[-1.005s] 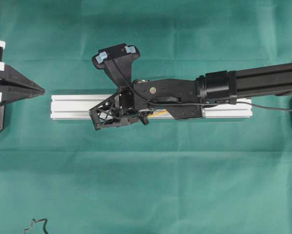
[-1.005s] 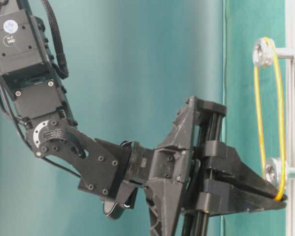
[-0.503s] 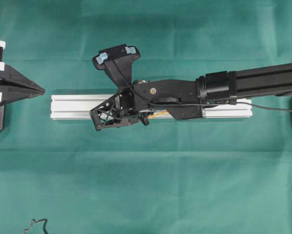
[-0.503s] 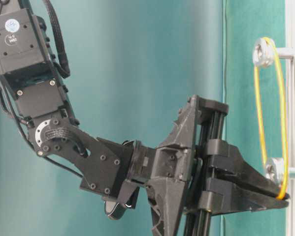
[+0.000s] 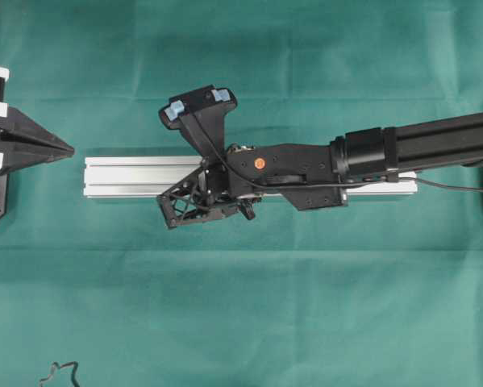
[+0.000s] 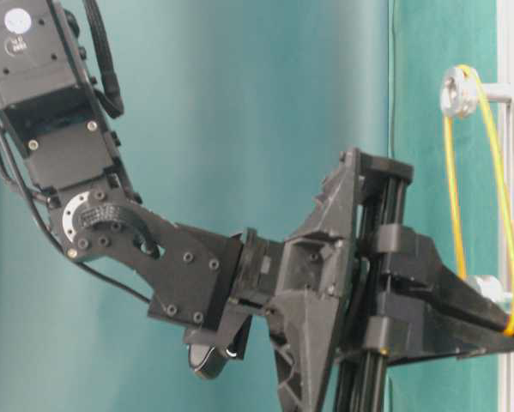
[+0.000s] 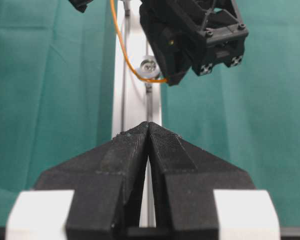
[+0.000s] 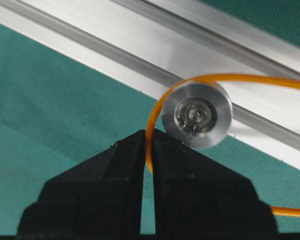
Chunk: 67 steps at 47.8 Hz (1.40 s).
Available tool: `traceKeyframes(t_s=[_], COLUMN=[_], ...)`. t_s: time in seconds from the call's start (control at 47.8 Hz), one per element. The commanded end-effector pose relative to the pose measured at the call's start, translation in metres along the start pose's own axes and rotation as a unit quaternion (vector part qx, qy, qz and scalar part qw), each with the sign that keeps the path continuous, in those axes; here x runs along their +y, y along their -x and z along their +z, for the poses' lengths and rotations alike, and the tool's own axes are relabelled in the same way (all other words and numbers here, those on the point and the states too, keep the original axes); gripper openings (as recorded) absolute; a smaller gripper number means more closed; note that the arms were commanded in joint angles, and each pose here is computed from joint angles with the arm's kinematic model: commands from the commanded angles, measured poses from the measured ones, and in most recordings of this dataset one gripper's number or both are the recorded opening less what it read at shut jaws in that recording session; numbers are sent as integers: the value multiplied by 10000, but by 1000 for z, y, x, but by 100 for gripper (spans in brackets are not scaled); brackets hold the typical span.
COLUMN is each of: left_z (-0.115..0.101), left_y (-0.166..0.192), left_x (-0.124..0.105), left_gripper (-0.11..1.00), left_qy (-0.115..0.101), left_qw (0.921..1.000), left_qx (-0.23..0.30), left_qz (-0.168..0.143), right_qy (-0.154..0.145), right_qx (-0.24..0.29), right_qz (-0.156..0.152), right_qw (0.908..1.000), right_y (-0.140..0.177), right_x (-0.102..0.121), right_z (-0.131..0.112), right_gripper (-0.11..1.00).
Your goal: Hook the rubber onto the shaft.
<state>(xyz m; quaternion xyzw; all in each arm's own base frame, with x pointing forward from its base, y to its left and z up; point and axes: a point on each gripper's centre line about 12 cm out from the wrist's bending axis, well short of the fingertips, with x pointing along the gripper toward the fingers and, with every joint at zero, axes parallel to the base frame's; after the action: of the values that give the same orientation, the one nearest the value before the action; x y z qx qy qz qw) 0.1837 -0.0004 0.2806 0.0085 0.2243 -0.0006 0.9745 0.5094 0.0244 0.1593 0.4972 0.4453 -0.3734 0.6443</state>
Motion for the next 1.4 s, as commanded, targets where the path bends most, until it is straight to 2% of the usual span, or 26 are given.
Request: traceKeyframes(t_s=[0.0,0.901,1.131,1.382], left_z=[11,9,8,8], left_y=[2,3,3,3], left_x=[0,0,0,0], left_gripper=[0,0,0,0], left_qy=[-9,-1,-16,-16], left_qw=[9999,10000,10000,10000], left_qx=[-123,-15,0,-16], left_qz=[-3,0,3,3], right_qy=[0,100,233,295], right_qx=[-30,-44,-66,-67], right_qz=[214,21,203,219], right_qw=[9998,9999,9995,9993], right_y=[27,41,41,41], right_x=[4,-30,-28,-28], right_z=[0,-6,-6,-6], right_gripper=[6,6,6,6])
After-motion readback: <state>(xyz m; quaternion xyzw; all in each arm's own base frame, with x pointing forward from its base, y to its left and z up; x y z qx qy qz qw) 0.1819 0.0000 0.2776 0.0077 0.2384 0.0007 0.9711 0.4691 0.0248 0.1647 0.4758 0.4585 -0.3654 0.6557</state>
